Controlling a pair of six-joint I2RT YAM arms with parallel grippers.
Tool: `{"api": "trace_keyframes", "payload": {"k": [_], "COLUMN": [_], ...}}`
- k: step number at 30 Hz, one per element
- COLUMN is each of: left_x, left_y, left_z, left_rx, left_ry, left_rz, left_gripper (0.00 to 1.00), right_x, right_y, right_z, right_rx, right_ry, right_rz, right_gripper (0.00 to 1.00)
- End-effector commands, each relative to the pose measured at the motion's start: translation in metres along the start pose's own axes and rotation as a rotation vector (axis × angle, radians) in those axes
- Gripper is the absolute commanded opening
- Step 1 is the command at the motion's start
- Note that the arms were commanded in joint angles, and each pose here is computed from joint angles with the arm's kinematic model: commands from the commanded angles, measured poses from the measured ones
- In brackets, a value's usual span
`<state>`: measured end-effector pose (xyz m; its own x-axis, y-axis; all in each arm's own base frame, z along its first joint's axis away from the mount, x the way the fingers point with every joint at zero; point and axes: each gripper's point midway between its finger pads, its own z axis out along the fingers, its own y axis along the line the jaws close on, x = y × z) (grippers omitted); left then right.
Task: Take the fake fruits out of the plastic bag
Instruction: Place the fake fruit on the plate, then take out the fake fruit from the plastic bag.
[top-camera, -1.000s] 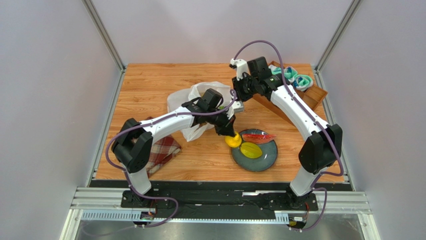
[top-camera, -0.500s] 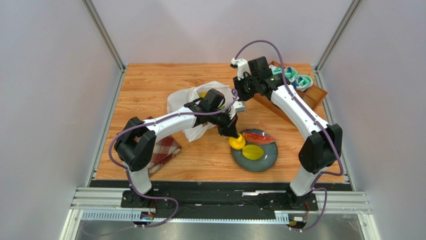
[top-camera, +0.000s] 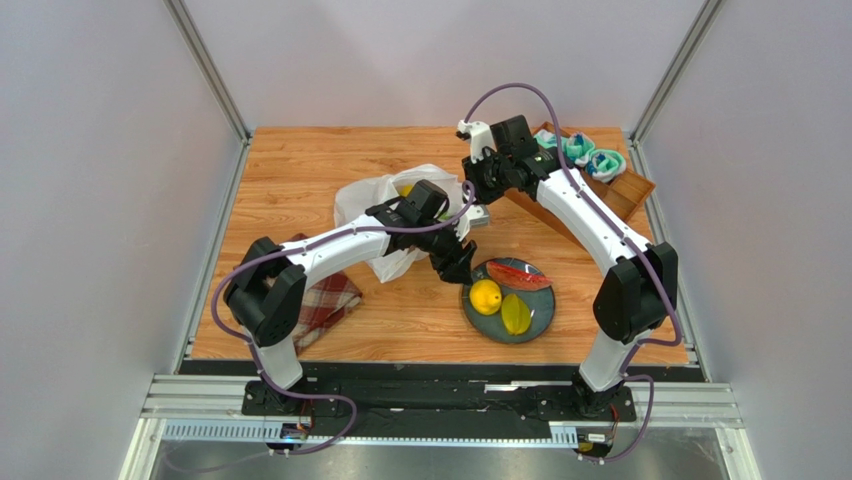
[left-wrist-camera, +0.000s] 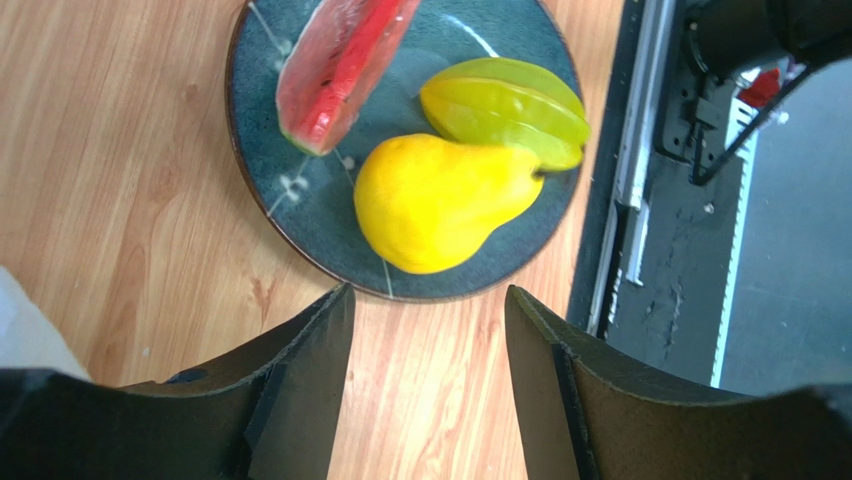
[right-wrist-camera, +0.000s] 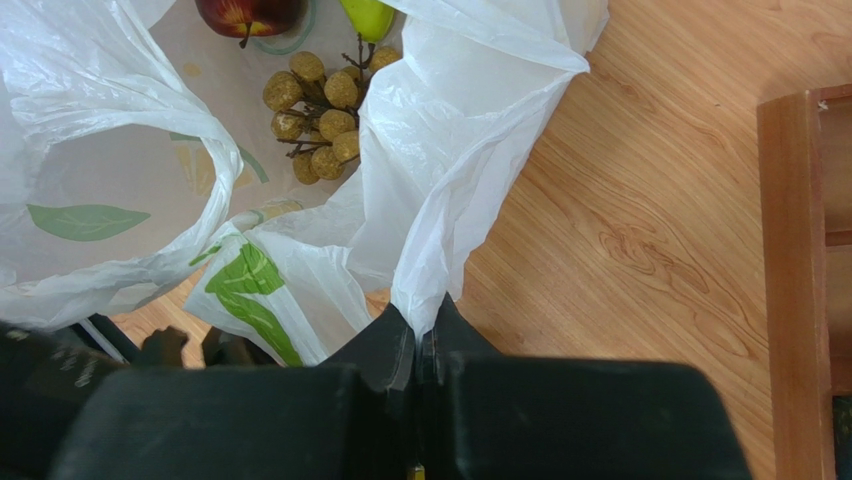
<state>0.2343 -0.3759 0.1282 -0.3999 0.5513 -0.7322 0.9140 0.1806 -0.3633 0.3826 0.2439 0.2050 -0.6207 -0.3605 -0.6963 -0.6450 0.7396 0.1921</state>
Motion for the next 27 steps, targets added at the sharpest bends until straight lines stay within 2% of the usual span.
{"api": "trace_keyframes", "payload": {"k": [1, 2, 5, 6, 9, 10, 14, 19, 25, 27], "left_x": [-0.050, -0.056, -0.078, -0.083, -0.079, -0.067, -0.031, -0.016, -0.006, 0.002], "left_y": [-0.049, -0.055, -0.062, -0.056, -0.026, -0.017, 0.012, 0.019, 0.013, 0.016], "left_z": [-0.055, -0.067, -0.116, -0.138, -0.184, -0.194, -0.214, -0.202, -0.164, -0.157], "left_rx": [0.020, 0.010, -0.130, -0.239, -0.537, -0.600, -0.729, -0.691, -0.520, -0.509], "left_ry": [-0.109, -0.124, -0.179, -0.197, -0.187, -0.147, -0.043, -0.007, 0.027, 0.047], "left_rz": [0.184, 0.201, 0.217, 0.225, 0.205, 0.185, 0.154, 0.130, 0.083, 0.064], "left_gripper": [0.66, 0.67, 0.82, 0.97, 0.98, 0.99, 0.99, 0.99, 0.99, 0.99], "right_x": [-0.018, -0.016, -0.009, -0.006, 0.003, 0.001, 0.006, 0.009, 0.003, 0.002], "right_y": [0.015, 0.018, 0.023, 0.024, 0.030, 0.033, 0.042, 0.050, 0.052, 0.052], "right_z": [-0.008, -0.012, -0.023, -0.026, -0.038, -0.046, -0.054, -0.057, -0.069, -0.071], "right_rx": [-0.034, -0.044, -0.050, -0.052, -0.057, -0.059, -0.077, -0.093, -0.079, -0.076], "right_ry": [-0.052, -0.054, -0.057, -0.057, -0.067, -0.087, -0.097, -0.098, -0.131, -0.140], "right_rz": [-0.020, -0.023, -0.023, -0.022, -0.025, -0.032, -0.026, -0.036, -0.054, -0.058], "right_gripper": [0.00, 0.00, 0.00, 0.00, 0.00, 0.00, 0.01, 0.01, 0.01, 0.01]}}
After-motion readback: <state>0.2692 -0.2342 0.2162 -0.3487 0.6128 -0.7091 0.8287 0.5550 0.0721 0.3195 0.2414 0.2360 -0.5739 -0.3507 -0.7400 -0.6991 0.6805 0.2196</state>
